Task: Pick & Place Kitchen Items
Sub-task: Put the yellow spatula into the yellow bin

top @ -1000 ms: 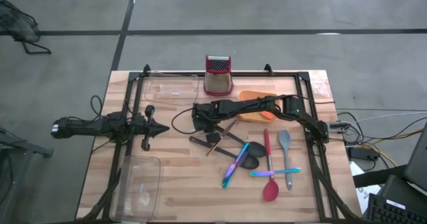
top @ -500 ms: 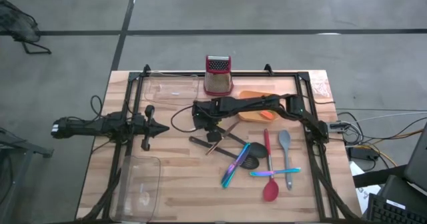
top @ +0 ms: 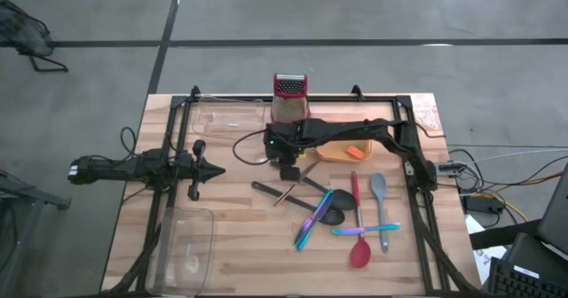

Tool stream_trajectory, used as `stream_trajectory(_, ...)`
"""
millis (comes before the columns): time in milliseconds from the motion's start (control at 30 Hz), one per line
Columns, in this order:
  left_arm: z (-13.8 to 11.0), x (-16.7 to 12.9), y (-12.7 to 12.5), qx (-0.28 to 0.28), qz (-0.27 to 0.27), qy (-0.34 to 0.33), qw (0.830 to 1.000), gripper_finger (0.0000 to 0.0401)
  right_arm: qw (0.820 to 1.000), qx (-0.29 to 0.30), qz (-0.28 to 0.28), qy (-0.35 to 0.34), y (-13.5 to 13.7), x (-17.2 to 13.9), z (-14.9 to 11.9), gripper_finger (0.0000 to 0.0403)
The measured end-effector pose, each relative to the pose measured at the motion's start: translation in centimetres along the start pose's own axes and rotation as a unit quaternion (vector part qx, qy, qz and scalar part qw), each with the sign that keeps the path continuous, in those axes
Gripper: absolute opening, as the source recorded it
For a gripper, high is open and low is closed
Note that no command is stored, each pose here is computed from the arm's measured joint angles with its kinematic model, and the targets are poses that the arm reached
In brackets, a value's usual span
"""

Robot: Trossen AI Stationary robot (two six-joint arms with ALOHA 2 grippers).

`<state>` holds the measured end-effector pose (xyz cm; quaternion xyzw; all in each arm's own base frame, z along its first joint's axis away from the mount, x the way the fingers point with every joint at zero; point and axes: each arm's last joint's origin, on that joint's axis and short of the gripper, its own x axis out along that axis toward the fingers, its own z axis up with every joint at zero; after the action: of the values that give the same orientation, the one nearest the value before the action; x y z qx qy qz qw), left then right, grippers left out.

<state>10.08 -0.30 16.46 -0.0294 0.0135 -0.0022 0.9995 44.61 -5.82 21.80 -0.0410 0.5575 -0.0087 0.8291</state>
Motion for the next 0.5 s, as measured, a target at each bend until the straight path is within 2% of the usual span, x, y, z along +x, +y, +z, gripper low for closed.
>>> stream_trajectory(267,0.0,0.0,0.0,0.0,0.0,0.0,1.0,0.0005,0.999,0.043,-0.024,0.006,-0.3,-2.2,-1.7,0.0034)
stream_trajectory(500,0.0,0.0,0.0,0.0,0.0,0.001,1.0,0.0005,0.994,0.088,-0.058,-0.007,-0.2,-4.8,-4.7,0.0036)
